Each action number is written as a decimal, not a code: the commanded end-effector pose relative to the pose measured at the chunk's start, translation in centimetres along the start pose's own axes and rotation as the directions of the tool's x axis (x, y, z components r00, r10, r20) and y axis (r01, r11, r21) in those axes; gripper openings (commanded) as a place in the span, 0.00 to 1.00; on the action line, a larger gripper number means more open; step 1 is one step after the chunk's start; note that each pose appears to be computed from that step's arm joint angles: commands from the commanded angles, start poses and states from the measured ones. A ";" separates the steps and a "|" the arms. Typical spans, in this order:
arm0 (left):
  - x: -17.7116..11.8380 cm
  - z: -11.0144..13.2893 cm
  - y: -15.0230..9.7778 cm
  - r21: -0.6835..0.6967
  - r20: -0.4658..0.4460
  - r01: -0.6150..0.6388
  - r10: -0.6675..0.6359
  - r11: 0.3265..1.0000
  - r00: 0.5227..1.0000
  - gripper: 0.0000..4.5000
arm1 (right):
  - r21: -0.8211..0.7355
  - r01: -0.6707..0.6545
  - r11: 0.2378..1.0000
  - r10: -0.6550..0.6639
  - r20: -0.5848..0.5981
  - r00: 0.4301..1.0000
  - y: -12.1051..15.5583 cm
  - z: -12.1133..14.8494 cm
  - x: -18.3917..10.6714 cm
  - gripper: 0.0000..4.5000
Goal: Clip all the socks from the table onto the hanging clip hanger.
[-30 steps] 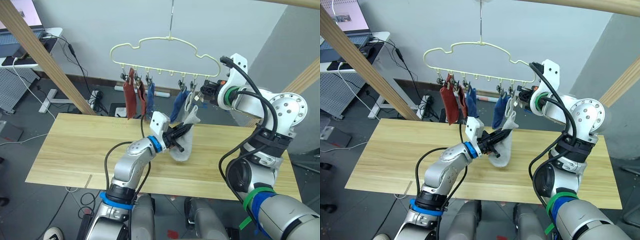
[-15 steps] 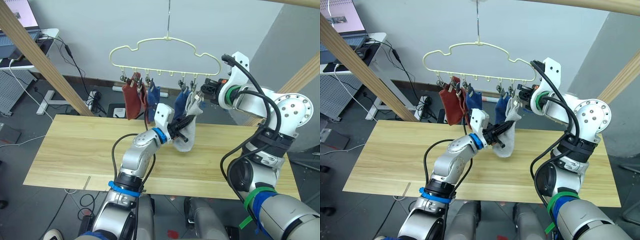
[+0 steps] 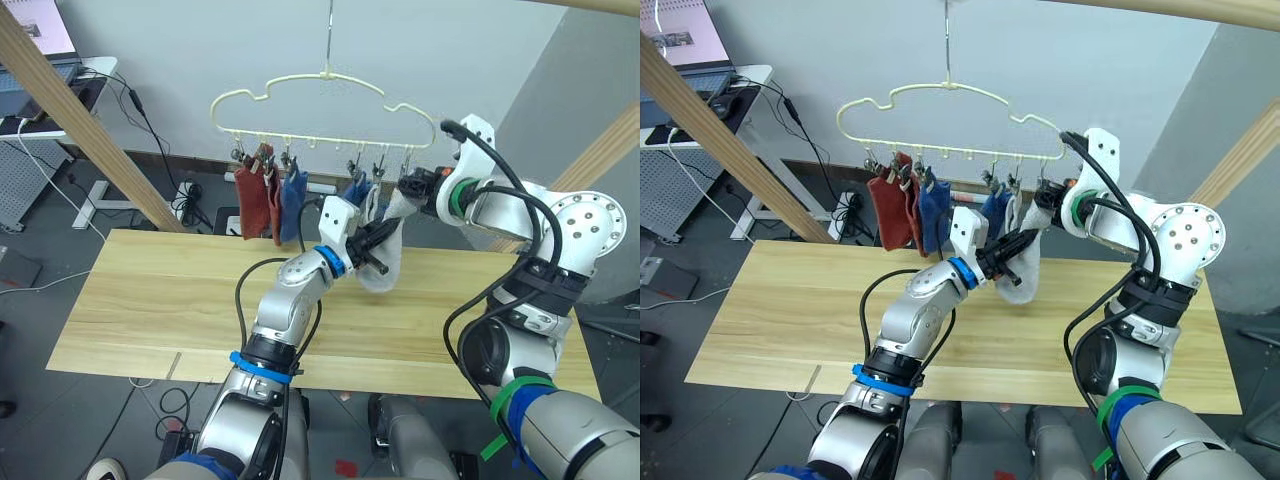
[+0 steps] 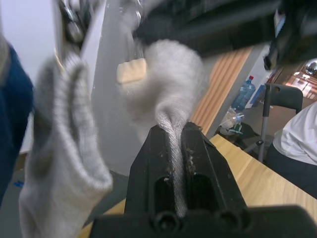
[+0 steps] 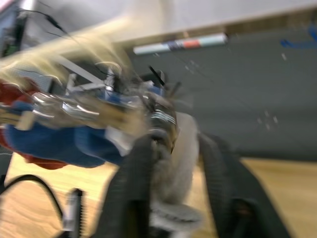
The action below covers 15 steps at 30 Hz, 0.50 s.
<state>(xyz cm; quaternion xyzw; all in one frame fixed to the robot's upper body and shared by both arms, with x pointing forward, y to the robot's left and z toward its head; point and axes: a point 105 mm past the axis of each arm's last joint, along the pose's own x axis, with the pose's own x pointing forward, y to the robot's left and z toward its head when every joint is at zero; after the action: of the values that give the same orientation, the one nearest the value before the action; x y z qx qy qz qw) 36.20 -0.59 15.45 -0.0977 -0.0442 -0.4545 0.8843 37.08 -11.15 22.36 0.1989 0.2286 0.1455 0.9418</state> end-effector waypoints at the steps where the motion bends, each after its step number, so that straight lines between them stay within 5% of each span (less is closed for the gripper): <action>1: 0.2 1.0 -0.7 0.025 0.028 0.033 -0.033 0.999 0.999 0.00 | -0.016 -0.036 0.999 0.036 0.053 0.998 0.1 1.4 -1.2 0.61; 6: 0.6 0.6 -0.5 0.026 -0.002 0.037 -0.037 0.999 0.999 0.00 | -0.001 -0.203 0.979 0.201 0.150 0.968 0.7 3.6 -3.6 1.00; 13: 1.2 0.6 -0.3 0.023 -0.008 0.056 -0.056 0.998 0.998 0.00 | -0.157 -0.331 0.930 0.358 0.193 0.914 0.8 2.9 -7.6 1.00; 15: 1.1 0.5 -0.2 -0.001 -0.013 0.065 -0.065 0.998 0.998 0.13 | -0.231 -0.207 0.951 0.254 0.199 0.946 -0.9 1.8 -7.8 1.00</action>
<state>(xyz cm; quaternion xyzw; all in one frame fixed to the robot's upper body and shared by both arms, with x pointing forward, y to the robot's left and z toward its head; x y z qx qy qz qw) 36.88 -1.24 15.31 -0.0881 -0.0286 -0.4714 0.8770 32.24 -15.19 25.65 0.1760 0.1126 0.2612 0.9424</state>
